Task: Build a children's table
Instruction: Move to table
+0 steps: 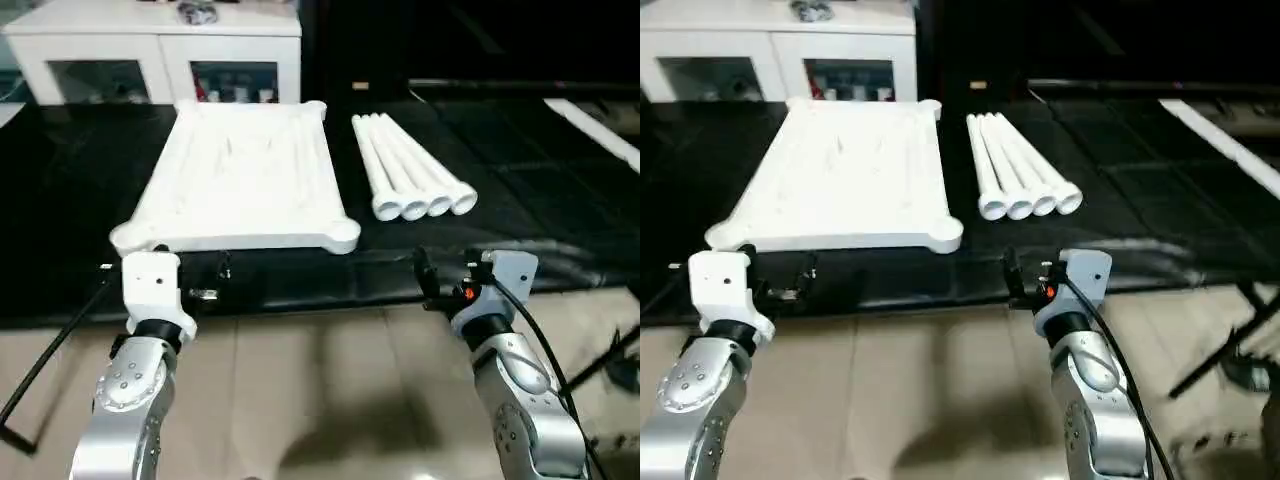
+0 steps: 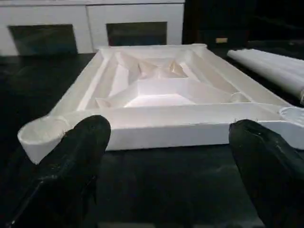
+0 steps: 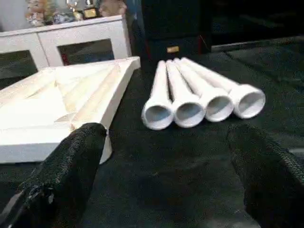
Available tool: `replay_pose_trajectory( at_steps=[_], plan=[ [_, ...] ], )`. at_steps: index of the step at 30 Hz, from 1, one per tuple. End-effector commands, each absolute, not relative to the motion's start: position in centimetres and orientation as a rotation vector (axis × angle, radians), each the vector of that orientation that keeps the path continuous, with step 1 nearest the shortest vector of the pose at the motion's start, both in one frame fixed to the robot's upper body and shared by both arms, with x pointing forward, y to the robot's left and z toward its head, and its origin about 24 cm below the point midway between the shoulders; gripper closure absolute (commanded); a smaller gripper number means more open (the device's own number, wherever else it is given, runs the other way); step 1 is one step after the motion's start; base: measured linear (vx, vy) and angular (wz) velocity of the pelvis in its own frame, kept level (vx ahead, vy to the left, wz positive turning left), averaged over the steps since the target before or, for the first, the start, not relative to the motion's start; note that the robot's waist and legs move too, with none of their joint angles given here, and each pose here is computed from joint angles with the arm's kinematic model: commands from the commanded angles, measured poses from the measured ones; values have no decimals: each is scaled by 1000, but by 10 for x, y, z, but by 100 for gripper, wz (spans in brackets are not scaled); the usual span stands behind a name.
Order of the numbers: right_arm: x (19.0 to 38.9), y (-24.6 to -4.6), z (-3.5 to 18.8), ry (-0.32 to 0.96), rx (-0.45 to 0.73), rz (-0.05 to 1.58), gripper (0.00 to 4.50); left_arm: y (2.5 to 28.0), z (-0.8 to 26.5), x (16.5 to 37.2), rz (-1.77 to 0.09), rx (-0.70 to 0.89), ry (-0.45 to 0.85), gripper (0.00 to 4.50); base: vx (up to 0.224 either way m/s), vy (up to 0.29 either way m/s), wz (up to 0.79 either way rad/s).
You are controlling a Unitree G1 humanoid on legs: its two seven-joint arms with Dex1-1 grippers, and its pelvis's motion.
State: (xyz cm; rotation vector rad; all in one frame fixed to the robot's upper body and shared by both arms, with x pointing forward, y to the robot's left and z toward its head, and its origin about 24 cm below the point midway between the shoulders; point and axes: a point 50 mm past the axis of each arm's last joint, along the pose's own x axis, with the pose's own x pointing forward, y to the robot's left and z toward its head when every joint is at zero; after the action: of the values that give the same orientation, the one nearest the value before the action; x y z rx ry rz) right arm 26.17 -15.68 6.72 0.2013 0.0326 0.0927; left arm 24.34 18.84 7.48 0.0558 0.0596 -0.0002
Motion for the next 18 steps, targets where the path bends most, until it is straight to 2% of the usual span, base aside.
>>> replay_pose_trajectory(
  at_steps=[1,3,4,7,12,13,15,17,18],
  plan=[
    [260,-161,69,40,239,71,13,184,79,245,-13,62,43,0,-5,-252,-9],
    [261,-161,70,15,234,70,13,183,80,245,-12,68,42,0,43,-191,-16],
    [262,-162,75,-43,239,66,13,183,80,245,-14,69,38,0,57,-185,-12],
    [264,-164,74,-22,272,11,13,182,82,245,-10,60,30,0,22,-90,-5],
    [264,-163,71,-1,246,32,13,183,83,245,-5,56,25,0,0,0,0],
    [263,-160,71,0,311,51,13,184,83,245,-1,47,26,0,0,0,0],
    [263,-158,71,2,363,61,13,185,83,245,2,40,27,0,0,0,0],
    [263,-157,72,-13,274,66,13,184,83,244,0,37,27,0,0,0,0],
    [262,-154,73,-27,255,132,13,184,83,244,-4,31,26,0,0,0,0]
  ],
)
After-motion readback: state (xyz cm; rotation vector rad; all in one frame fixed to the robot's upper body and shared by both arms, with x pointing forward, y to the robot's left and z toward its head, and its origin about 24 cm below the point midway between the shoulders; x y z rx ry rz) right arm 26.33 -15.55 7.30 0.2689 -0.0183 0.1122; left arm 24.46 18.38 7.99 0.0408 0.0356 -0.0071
